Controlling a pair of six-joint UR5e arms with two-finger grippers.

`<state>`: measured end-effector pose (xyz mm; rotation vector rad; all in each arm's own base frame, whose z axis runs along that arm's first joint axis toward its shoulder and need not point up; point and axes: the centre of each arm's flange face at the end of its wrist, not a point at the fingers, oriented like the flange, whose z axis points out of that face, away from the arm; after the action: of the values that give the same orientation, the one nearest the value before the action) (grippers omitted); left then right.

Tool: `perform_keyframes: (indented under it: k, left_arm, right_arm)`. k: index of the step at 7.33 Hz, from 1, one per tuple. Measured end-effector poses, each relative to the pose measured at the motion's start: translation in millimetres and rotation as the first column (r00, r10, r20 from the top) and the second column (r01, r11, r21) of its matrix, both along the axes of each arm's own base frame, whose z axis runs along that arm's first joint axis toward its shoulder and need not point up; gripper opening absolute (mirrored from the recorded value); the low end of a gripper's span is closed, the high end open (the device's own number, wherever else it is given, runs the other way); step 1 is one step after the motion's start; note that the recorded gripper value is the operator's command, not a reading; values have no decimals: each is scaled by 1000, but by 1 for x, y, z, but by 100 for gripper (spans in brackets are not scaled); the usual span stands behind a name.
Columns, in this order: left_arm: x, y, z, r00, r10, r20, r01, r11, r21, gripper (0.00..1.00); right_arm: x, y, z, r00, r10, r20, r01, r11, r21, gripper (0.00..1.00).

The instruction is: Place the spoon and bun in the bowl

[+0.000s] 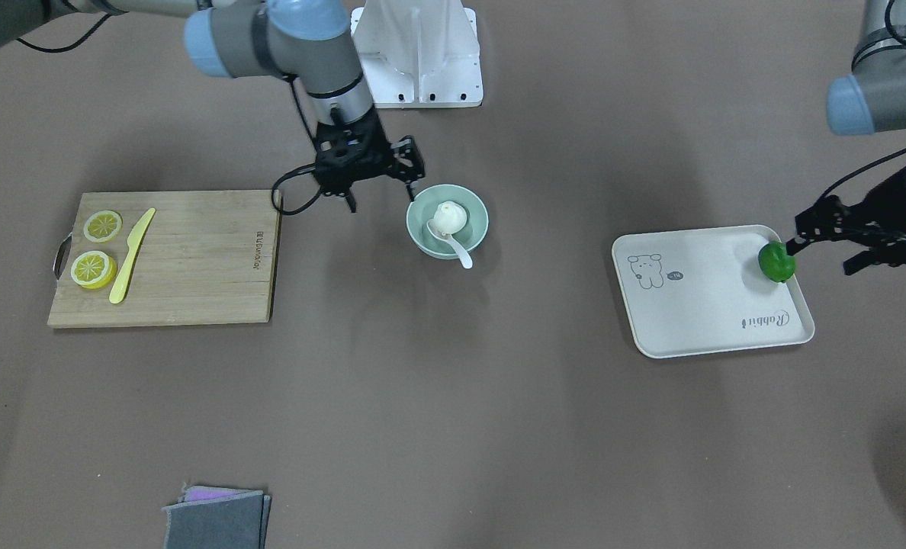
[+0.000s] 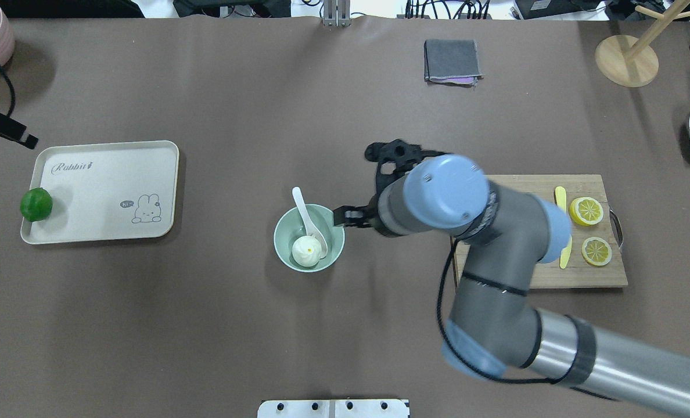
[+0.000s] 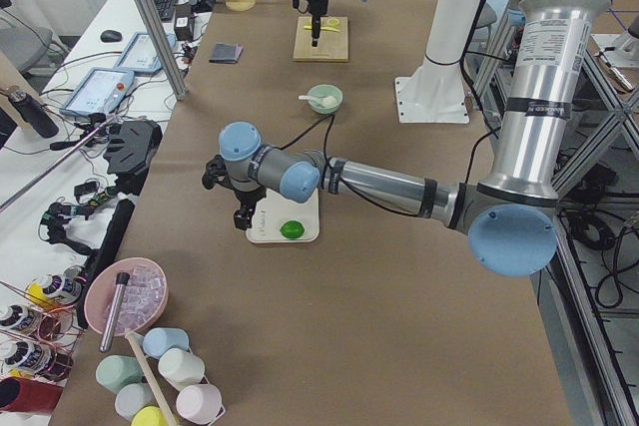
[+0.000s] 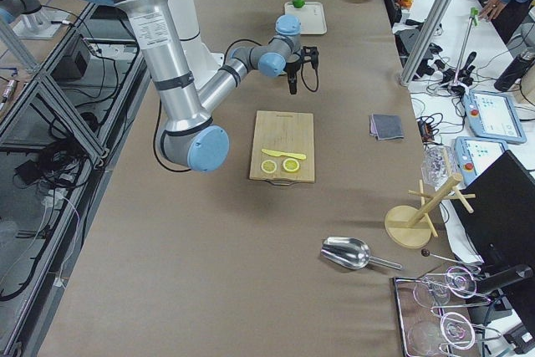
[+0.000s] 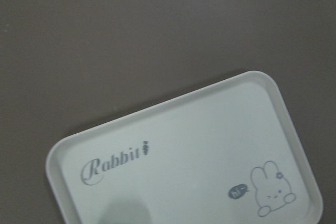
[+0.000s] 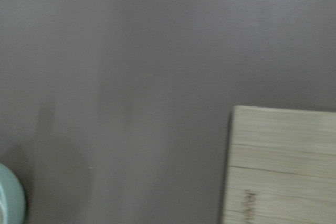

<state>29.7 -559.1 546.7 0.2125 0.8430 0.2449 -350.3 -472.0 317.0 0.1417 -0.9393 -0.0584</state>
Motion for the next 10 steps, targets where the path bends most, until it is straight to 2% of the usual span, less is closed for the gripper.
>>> perform_keyframes:
  k: [1, 2, 3, 5, 7, 10]
  left_arm:
    - [-43, 5, 12, 1000, 0, 25, 0, 1000, 9, 98]
    - [-71, 18, 24, 999, -7, 32, 7, 1000, 14, 98]
    - [-85, 39, 38, 999, -12, 31, 12, 1000, 6, 98]
    - [-92, 60, 54, 999, -16, 30, 16, 1000, -15, 98]
    - [-94, 71, 65, 999, -21, 38, 22, 1000, -5, 98]
    - [-95, 90, 81, 999, -28, 39, 29, 999, -24, 98]
  right_arm:
    - [80, -24, 55, 999, -49, -22, 49, 999, 19, 100]
    - [153, -35, 111, 996, -83, -39, 85, 995, 43, 100]
    - [221, -35, 166, 994, -101, -50, 104, 993, 58, 100]
    - [307, -22, 243, 991, -113, -71, 118, 990, 77, 100]
    - [348, -20, 273, 987, -131, -89, 138, 988, 72, 100]
    - [367, -17, 282, 988, -124, -95, 131, 989, 68, 100]
